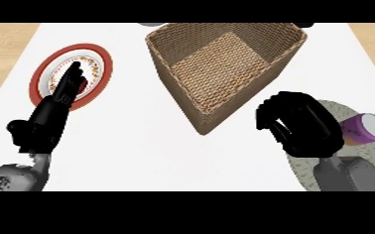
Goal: Pick the can from the placemat and place it in the basket
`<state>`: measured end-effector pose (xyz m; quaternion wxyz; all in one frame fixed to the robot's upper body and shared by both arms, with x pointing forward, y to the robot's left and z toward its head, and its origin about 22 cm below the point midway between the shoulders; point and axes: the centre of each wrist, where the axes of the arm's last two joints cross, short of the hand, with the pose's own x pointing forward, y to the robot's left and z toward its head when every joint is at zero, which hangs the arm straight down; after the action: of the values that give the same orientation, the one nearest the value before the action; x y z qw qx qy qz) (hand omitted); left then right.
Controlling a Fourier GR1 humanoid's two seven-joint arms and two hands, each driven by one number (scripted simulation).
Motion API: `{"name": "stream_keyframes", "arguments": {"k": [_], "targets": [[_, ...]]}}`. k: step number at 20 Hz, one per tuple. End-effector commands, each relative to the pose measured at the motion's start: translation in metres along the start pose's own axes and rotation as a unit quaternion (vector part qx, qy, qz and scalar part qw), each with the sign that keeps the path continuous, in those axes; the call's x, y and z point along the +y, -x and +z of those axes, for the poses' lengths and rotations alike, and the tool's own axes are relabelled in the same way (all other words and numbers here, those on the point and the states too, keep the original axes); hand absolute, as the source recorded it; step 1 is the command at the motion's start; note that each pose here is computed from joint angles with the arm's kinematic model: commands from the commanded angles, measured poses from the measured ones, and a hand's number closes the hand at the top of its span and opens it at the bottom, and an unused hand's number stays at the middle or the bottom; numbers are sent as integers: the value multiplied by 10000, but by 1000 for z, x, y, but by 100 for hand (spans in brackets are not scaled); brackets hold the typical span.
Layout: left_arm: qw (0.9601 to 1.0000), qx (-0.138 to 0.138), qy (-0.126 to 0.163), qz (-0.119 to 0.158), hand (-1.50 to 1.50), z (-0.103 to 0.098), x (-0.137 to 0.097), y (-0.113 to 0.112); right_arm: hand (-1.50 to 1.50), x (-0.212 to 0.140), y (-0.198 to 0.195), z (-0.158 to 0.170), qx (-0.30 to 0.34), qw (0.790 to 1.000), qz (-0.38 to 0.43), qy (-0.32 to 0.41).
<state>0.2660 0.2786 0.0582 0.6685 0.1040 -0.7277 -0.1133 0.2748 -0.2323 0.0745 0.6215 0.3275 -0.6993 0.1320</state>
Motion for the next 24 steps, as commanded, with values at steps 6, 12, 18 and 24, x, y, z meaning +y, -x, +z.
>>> {"name": "stream_keyframes", "arguments": {"k": [6,12,18,24], "targets": [[9981,-319,38,-525,0,-4,19,-2,-150,3,-91,60,-122,9736,2040,-1020],[9978,-454,-20,-488,0,-16,16,-10,-150,-9,-198,54,382,8687,4904,-581],[9975,-491,179,-480,0,-20,15,-15,-150,10,-261,44,1861,7321,6273,-1891],[9969,-608,207,-459,0,-23,15,-13,-150,-7,-260,40,2853,6770,6232,-2683]]}}
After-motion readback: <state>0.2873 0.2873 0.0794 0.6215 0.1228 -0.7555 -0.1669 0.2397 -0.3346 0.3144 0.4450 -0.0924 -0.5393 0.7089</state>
